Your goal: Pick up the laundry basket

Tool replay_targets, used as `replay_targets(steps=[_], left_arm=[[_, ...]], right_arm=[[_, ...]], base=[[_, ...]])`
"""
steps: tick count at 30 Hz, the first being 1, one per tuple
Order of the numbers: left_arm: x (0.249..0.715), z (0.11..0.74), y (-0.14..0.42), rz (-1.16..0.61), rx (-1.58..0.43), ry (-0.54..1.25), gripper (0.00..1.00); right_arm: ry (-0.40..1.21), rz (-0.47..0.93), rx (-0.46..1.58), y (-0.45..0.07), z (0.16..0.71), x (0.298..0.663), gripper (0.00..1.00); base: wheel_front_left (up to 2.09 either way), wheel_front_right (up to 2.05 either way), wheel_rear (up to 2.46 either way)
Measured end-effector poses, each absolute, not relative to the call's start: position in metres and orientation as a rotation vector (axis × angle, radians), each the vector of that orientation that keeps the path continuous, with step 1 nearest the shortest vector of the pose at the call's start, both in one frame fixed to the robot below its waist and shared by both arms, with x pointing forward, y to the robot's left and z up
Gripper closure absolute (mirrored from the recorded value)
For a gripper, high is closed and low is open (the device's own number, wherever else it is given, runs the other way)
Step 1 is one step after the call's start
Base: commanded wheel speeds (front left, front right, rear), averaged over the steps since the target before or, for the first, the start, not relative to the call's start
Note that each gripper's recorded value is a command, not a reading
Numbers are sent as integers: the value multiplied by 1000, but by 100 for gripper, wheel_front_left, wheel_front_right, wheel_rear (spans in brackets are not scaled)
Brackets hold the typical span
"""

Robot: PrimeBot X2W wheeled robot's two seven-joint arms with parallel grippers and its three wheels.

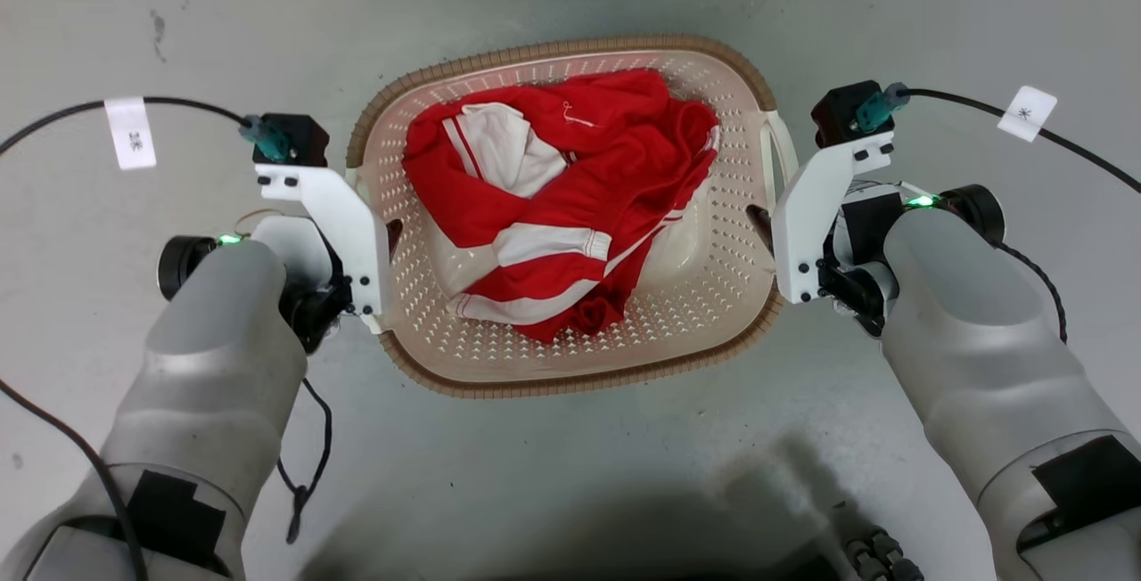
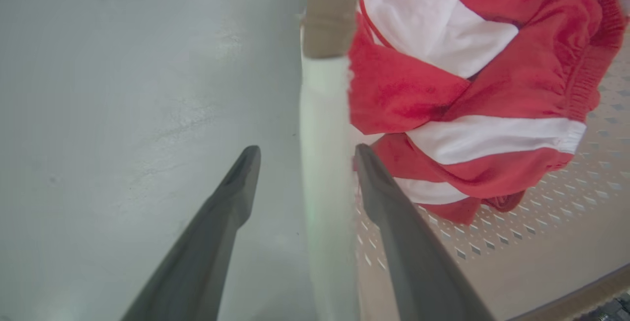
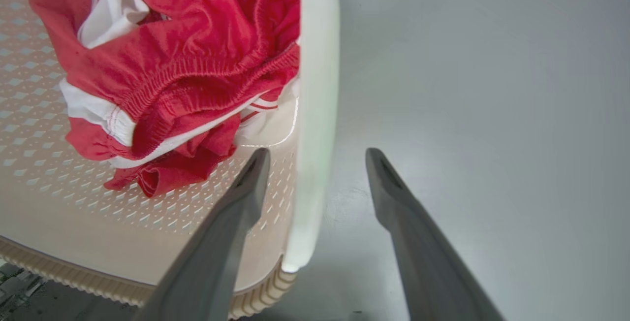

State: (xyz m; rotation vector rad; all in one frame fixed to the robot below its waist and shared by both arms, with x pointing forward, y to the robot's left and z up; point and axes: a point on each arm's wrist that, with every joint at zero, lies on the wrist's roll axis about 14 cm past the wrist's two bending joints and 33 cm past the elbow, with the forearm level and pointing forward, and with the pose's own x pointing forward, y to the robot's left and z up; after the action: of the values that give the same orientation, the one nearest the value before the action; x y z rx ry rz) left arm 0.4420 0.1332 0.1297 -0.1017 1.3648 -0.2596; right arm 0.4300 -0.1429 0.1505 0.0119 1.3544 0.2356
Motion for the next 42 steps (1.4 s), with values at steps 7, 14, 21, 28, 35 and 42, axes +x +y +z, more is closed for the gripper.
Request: replay_targets(steps=[7,14,21,28,35,42], left_arm=[[437,121,135,-262,-101,1433,0],[432,119,132,-251,-132,1474,100],[431,122,131,-253,-138,1478,100],[421,143,125,-267,-147,1531,100],[413,177,123,-278,-159,1578,100],[408,217,123,-282,-165,1582,100]], right_arm=[[1428,244,37,-138,141,418,0],[1458,244,66,-135,138,412,100],[1465,249,67,-132,141,409,100],[1481,241,80,-132,160,408,100],[1505,239,76,-133,191,404,100],[1501,237,85,-132,228,402,100]], base=[[0,0,0],[0,0,0],[0,0,0],[0,0,0],[0,0,0],[0,0,0]])
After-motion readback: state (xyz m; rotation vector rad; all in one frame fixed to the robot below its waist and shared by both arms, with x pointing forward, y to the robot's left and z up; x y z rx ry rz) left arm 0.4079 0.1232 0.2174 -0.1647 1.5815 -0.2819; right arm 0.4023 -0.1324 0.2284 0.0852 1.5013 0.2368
